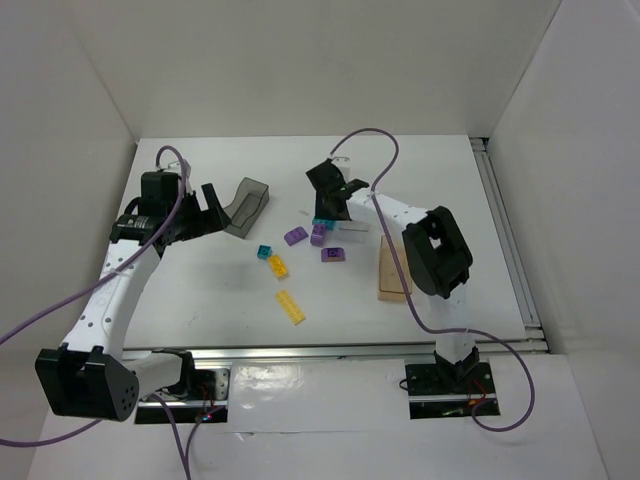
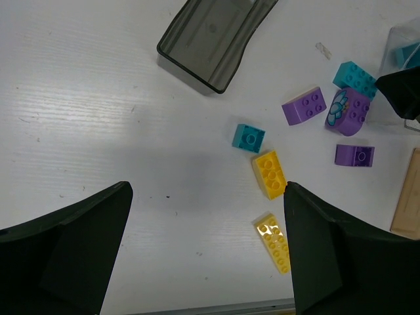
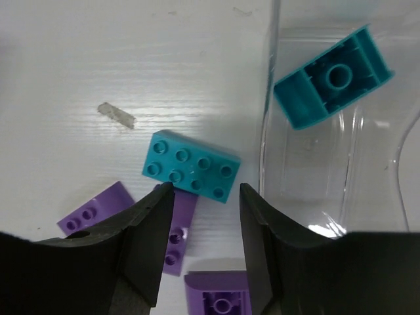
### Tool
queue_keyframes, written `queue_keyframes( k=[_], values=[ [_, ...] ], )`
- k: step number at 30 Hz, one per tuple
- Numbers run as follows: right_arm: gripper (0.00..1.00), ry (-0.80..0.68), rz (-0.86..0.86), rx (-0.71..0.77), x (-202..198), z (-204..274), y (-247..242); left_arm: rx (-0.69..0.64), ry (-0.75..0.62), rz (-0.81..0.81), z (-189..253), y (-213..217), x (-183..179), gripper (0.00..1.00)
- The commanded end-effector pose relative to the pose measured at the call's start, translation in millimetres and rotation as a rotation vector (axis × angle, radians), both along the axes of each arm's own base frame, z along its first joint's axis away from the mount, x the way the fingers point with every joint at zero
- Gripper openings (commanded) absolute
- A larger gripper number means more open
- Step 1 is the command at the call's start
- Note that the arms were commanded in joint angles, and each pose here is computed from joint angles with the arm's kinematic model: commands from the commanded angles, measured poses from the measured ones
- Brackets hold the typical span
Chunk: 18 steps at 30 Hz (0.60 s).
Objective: Sort the legos into containers by color
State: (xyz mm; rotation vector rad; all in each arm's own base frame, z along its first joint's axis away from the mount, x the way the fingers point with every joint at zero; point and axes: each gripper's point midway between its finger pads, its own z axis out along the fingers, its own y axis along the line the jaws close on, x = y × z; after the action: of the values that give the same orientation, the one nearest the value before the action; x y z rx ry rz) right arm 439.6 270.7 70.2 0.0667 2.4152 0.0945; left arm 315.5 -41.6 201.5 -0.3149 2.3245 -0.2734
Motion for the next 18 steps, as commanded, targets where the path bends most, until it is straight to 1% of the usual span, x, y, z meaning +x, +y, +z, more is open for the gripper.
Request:
queue_keyframes(
  k=[1,3,4,5,6,11,12,13,14,16,18],
  values=[
    [0.54,-0.010,-0.045,0.015,5.3,1.3,-6.0,-0.016,-0.011,-0.015,0.5,-4.1,0.3,1.00],
    [0.70,-0.007,-0.050,0.004,5.7,-2.9,-7.6,-0.010,-0.012,-0.021,0.4,-3.7,0.2,1.00],
    [0.77,-0.016,-0.043,0.004,8.0,1.0,-6.3,-0.010,-0.012,-0.021,0.4,-3.7,0.2,1.00],
    [0.81,0.002,-0.043,-0.010,5.9,-6.9,-7.8,-0.010,-0.012,-0.021,-0.6,-3.6,-2.0,1.00],
    [0.84,0.001,-0.027,-0.008,7.2,-2.4,-5.2,-0.010,-0.012,-0.021,-0.6,-3.6,-2.0,1.00],
    [0.87,0.044,0.054,-0.064,11.3,-21.1,0.8,-0.003,-0.003,-0.027,-3.9,-3.3,-1.1,1.00],
    [0.89,0.057,0.072,-0.068,8.6,-22.5,1.2,-0.003,-0.003,-0.027,-3.9,-3.3,-1.1,1.00],
    [0.94,0.058,0.088,-0.082,10.4,-24.9,1.6,-0.003,-0.003,-0.027,-3.9,-3.3,-1.1,1.00],
    [0.97,0.065,0.095,-0.092,9.9,-29.5,0.9,-0.002,0.007,-0.027,-7.5,-3.2,-2.6,1.00],
    [1.00,0.075,0.105,-0.107,9.4,-32.9,0.0,-0.002,0.007,-0.027,-7.6,-3.2,-2.6,1.00],
    [1.00,0.103,0.105,-0.125,5.6,-39.7,-2.7,-0.002,0.017,-0.027,-10.7,-3.3,-1.8,1.00]
  ],
)
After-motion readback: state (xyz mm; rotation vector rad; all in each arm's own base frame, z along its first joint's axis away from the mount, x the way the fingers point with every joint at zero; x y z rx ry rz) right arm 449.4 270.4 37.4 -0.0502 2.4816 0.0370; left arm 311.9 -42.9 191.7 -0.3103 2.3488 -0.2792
